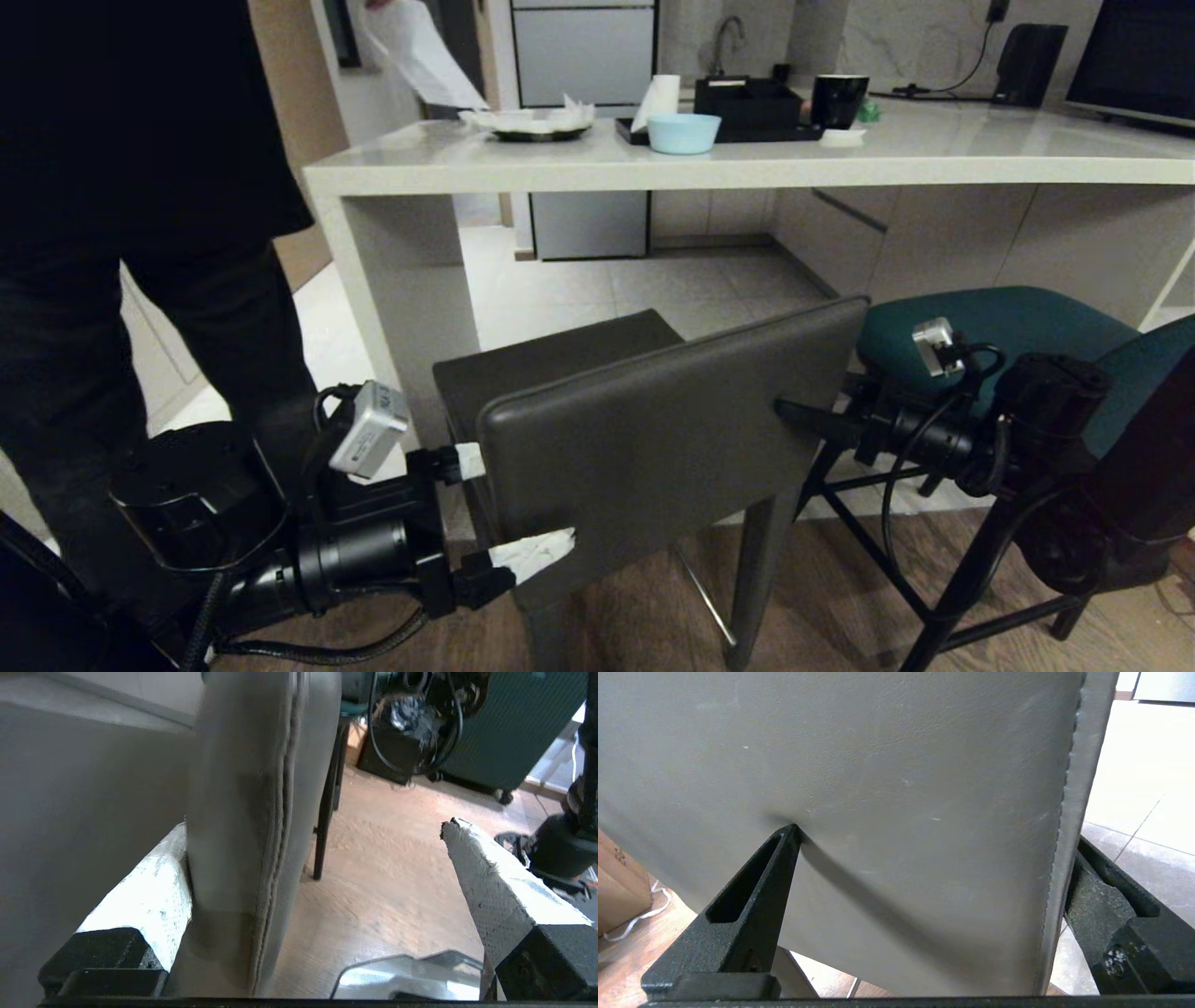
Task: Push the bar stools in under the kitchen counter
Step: Pull the gray chair out from under the dining table, then push the blue chair back under the dining table
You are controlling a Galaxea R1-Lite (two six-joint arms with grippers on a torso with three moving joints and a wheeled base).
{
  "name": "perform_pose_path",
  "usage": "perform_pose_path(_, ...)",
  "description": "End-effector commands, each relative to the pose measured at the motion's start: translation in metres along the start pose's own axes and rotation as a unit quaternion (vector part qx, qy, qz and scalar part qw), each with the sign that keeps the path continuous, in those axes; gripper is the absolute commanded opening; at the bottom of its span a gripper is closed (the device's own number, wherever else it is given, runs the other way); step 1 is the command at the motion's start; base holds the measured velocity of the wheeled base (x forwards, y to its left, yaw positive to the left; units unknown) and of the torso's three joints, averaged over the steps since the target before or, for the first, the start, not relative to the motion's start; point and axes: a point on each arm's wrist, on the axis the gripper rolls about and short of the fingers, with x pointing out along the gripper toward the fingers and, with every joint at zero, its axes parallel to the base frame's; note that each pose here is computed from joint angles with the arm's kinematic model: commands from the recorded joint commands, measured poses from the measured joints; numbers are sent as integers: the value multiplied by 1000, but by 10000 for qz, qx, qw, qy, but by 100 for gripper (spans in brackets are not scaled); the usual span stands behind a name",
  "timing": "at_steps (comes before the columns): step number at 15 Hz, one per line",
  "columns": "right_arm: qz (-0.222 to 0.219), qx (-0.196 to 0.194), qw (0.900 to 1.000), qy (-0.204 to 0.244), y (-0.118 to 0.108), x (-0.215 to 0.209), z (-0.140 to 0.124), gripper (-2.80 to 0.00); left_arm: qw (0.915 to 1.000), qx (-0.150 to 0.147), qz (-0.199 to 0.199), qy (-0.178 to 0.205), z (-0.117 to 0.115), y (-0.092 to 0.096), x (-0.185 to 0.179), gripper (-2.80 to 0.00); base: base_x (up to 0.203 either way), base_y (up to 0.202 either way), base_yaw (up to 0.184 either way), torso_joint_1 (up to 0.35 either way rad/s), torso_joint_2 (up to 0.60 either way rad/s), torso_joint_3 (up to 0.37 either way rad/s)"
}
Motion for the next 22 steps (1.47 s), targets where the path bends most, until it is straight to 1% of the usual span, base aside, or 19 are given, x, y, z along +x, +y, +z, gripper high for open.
perform_pose_path(1,-2,-53,10000,-45,3,-6,6,0,9997,-1,239,-95,4,8,-8,0,0,0,0,0,0,0)
perform_pose_path(2,-35,-68,10000,-55,4,-10,9,0,9991,-35,408,-119,5,14,-14,0,0,0,0,0,0,0)
perform_pose_path(4,-97,-74,9999,-62,7,-21,14,0,9957,-73,909,-147,6,32,-31,0,0,0,0,0,0,0)
perform_pose_path(6,-184,-95,9998,-76,1,-32,17,0,9912,-114,1310,-156,5,46,-49,0,0,0,0,0,0,0)
perform_pose_path(8,-350,-175,9991,-157,-7,-46,26,0,9890,-178,1462,-107,2,47,-58,0,0,0,0,0,0,0)
perform_pose_path(10,-479,-39,9983,-314,-9,-60,41,0,9881,-206,1521,-85,1,47,-61,0,0,0,0,0,0,0)
perform_pose_path(12,-690,-117,9965,-447,-10,-73,53,0,9833,-182,1806,-113,1,54,-71,0,0,0,0,0,0,0)
perform_pose_path(13,-906,-193,9942,-547,-7,-78,59,0,9793,-123,2015,-156,4,57,-79,0,0,0,0,0,0,0)
perform_pose_path(14,-1395,-216,9876,-693,-5,-82,63,0,9761,42,2159,-230,10,55,-87,0,0,0,0,0,0,0)
perform_pose_path(15,-1993,-253,9755,-893,0,-87,70,0,9704,210,2384,-317,17,52,-100,0,0,0,0,0,0,0)
perform_pose_path(16,-2325,-331,9661,-1072,9,-92,78,0,9654,338,2556,-394,22,46,-111,0,0,0,0,0,0,0)
perform_pose_path(17,-2473,-412,9604,-1213,18,-98,86,0,9600,386,2741,-429,24,42,-120,0,0,0,0,0,0,0)
perform_pose_path(18,-2642,-503,9533,-1375,30,-105,95,0,9510,445,3019,-491,27,38,-126,0,0,0,0,0,0,0)
perform_pose_path(19,-2872,-500,9453,-1462,42,-112,102,0,9375,483,3401,-562,28,34,-130,0,0,0,0,0,0,0)
perform_pose_path(20,-3131,-402,9378,-1448,54,-119,108,0,9191,561,3846,-652,30,29,-133,0,0,0,0,0,0,0)
perform_pose_path(21,-3422,-216,9299,-1329,66,-126,112,0,8961,622,4334,-724,31,25,-136,0,0,0,0,0,0,0)
perform_pose_path(22,-3689,-34,9217,-1196,79,-134,117,0,8682,577,4872,-739,33,24,-139,0,0,0,0,0,0,0)
